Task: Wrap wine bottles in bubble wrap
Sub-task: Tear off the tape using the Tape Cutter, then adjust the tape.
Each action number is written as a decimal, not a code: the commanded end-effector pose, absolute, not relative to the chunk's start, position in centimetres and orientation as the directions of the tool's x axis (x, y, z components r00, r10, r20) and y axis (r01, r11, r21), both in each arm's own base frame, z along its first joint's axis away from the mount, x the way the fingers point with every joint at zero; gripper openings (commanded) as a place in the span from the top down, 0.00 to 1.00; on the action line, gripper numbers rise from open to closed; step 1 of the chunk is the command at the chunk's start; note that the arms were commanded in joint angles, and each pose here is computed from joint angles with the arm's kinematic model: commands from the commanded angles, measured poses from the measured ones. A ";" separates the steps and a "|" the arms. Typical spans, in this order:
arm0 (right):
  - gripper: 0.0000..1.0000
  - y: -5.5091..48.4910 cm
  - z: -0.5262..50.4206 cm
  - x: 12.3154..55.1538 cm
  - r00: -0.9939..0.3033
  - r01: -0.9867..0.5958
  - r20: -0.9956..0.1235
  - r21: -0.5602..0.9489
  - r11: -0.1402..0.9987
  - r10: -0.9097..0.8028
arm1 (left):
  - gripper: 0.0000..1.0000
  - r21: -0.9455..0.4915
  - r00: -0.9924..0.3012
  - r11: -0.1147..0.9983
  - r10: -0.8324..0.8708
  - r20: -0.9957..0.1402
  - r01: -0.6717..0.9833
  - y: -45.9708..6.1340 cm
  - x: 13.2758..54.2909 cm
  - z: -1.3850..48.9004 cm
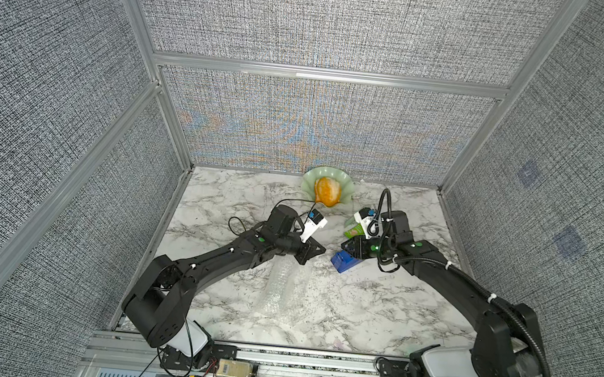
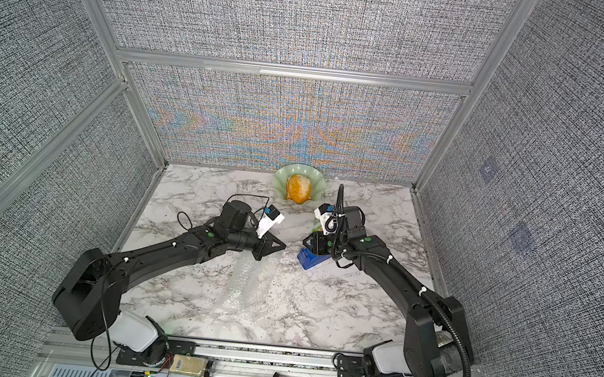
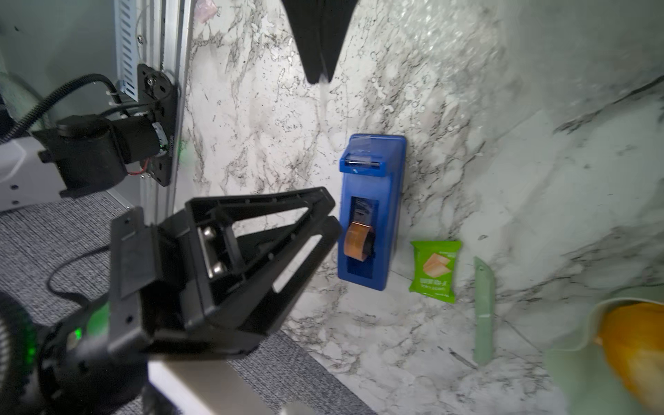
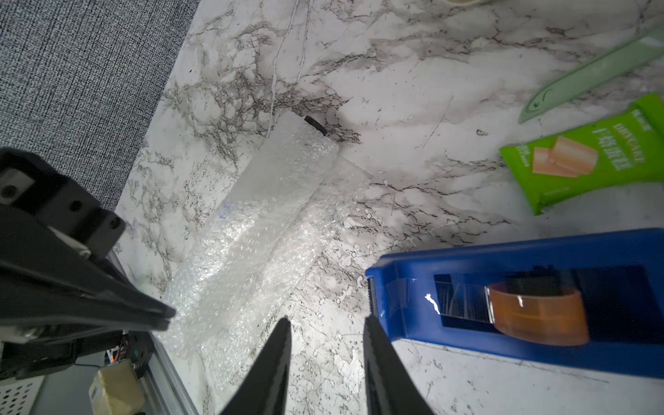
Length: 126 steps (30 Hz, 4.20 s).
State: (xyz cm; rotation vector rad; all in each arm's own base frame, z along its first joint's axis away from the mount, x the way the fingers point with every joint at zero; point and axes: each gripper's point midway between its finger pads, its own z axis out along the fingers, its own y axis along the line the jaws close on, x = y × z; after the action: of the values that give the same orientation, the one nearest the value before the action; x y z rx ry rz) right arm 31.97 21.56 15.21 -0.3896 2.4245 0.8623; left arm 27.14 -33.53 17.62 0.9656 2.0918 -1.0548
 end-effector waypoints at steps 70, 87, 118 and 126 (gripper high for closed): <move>0.46 31.2 29.6 24.8 -0.654 -0.755 -0.756 0.651 0.085 -0.014 | 0.41 -0.286 -0.327 0.179 0.266 -0.907 0.941 -30.1 21.5 27.1; 0.65 32.9 29.7 25.0 -0.648 -0.762 -0.757 0.645 0.065 -0.079 | 0.42 -0.283 -0.324 0.184 0.262 -0.909 0.941 -30.0 21.4 27.6; 1.00 30.4 29.8 25.3 -0.608 -0.753 -0.785 0.617 0.230 0.118 | 0.36 -0.412 -0.471 0.352 0.097 -0.877 0.840 -27.8 24.3 27.2; 1.00 29.4 31.9 25.6 -0.663 -0.700 -0.683 0.711 0.071 0.308 | 0.36 -0.593 -0.574 0.119 -0.159 -0.803 0.797 -27.2 23.1 31.2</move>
State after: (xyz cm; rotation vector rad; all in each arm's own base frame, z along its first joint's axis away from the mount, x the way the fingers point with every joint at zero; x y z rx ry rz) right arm 25.67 29.62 27.90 -0.4598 1.7639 1.5709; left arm 24.18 -26.82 26.83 0.6402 1.8014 -1.3918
